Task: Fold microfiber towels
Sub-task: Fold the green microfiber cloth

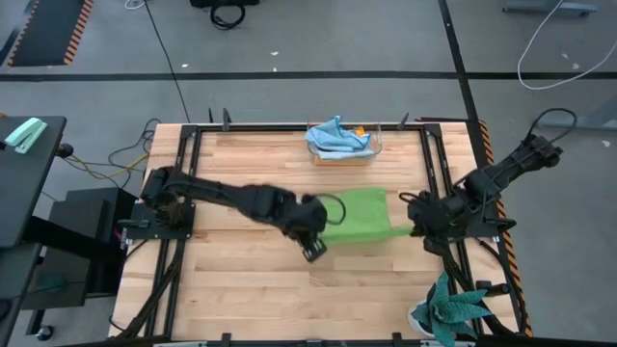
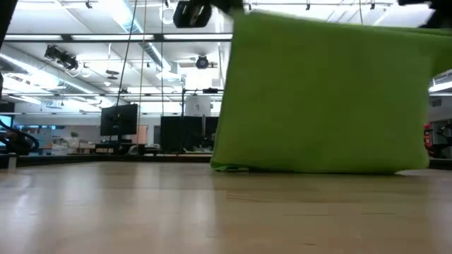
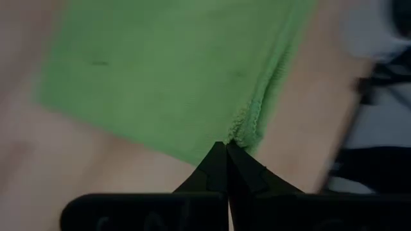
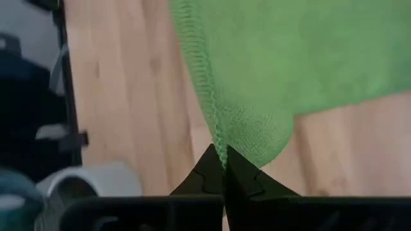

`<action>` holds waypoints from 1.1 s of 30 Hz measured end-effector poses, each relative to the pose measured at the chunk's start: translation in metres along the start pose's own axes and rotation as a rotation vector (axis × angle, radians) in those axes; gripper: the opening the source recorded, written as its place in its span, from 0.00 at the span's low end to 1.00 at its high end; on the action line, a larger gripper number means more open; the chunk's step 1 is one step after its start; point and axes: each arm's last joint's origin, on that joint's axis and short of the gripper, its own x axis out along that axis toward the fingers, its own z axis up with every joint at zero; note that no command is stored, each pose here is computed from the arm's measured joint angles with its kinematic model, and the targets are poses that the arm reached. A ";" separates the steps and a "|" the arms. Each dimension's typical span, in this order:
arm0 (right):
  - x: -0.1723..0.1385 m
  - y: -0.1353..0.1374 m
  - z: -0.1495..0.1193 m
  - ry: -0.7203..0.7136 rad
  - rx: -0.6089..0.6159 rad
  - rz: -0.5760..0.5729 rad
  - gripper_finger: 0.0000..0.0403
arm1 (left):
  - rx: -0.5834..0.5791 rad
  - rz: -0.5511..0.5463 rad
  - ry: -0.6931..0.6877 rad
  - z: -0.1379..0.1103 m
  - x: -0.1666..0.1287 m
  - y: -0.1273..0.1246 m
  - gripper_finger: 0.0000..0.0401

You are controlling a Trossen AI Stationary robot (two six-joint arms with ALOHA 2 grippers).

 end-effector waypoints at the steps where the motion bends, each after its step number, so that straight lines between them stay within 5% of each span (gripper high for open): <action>1: 0.003 0.000 -0.004 0.016 -0.006 0.009 0.00 | -0.003 -0.042 -0.006 -0.004 0.003 -0.007 0.00; 6: 0.018 0.001 -0.014 0.060 -0.025 0.091 0.00 | -0.083 -0.131 -0.007 -0.016 0.013 -0.022 0.00; 17: 0.036 0.000 -0.015 0.074 -0.053 0.123 0.00 | -0.248 -0.292 0.071 -0.041 0.076 -0.006 0.00; 33: 0.048 -0.052 0.027 0.011 0.045 -0.080 0.00 | -0.344 -0.124 -0.061 -0.026 0.097 0.038 0.00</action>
